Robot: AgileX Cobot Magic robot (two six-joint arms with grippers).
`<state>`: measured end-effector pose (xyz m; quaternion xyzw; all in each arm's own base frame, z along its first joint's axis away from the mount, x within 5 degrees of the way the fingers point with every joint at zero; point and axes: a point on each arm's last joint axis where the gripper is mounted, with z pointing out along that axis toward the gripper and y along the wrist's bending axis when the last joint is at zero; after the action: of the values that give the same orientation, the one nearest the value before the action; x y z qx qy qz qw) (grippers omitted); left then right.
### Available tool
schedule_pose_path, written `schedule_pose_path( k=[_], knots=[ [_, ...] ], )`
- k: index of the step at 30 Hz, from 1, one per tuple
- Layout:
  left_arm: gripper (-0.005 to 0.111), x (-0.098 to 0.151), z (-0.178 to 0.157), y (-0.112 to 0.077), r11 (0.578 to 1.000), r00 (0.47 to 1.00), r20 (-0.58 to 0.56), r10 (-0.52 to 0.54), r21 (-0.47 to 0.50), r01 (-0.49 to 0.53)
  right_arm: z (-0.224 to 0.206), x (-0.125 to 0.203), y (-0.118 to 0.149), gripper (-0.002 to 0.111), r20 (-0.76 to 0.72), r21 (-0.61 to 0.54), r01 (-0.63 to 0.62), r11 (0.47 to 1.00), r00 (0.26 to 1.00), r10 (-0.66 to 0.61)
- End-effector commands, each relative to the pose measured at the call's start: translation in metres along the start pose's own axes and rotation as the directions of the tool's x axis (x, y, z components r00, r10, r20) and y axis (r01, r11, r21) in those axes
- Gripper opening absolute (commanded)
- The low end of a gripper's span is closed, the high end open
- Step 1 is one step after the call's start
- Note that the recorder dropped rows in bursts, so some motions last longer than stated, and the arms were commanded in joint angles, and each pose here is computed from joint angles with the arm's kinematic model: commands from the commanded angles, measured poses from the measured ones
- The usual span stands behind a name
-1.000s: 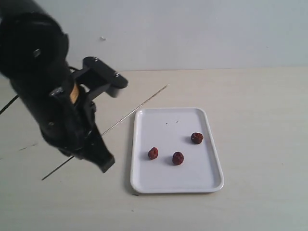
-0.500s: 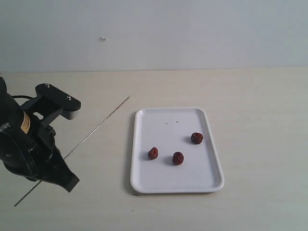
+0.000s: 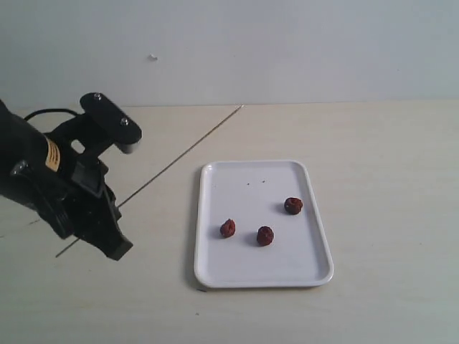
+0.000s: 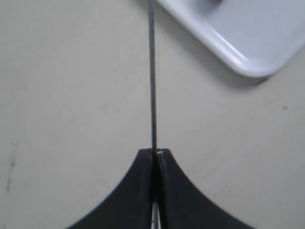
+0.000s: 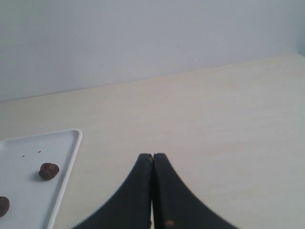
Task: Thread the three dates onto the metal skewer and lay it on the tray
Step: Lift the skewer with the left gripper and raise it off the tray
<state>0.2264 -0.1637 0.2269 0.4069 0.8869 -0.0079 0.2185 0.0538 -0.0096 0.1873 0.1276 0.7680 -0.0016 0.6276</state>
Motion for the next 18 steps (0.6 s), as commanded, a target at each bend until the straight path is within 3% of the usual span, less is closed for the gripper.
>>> schedule_pose_path(
  k=[1, 8, 13, 18],
  knots=[
    [0.000, -0.022, -0.021, 0.011, 0.995, 0.995, 0.056, 0.082, -0.054, -0.079, 0.000, 0.000, 0.000, 0.000, 0.013, -0.003, 0.004, 1.000, 1.000, -0.004],
    [0.000, -0.026, -0.031, 0.022, 0.986, 0.989, -0.004, 0.150, -0.069, -0.150, 0.000, 0.000, 0.000, 0.000, 0.016, -0.004, 0.004, 1.000, 1.000, -0.004],
    [0.000, -0.019, -0.005, 0.042, 0.985, 0.983, -0.060, 0.172, 0.003, -0.172, -0.001, -0.011, 0.002, 0.000, 0.137, -0.027, 0.014, 1.000, 0.991, -0.011],
    [0.000, -0.016, 0.029, 0.070, 0.987, 0.984, -0.084, 0.160, 0.001, -0.160, -0.002, -0.016, 0.004, 0.000, 0.193, -0.039, 0.016, 0.999, 0.981, -0.008]
  ],
)
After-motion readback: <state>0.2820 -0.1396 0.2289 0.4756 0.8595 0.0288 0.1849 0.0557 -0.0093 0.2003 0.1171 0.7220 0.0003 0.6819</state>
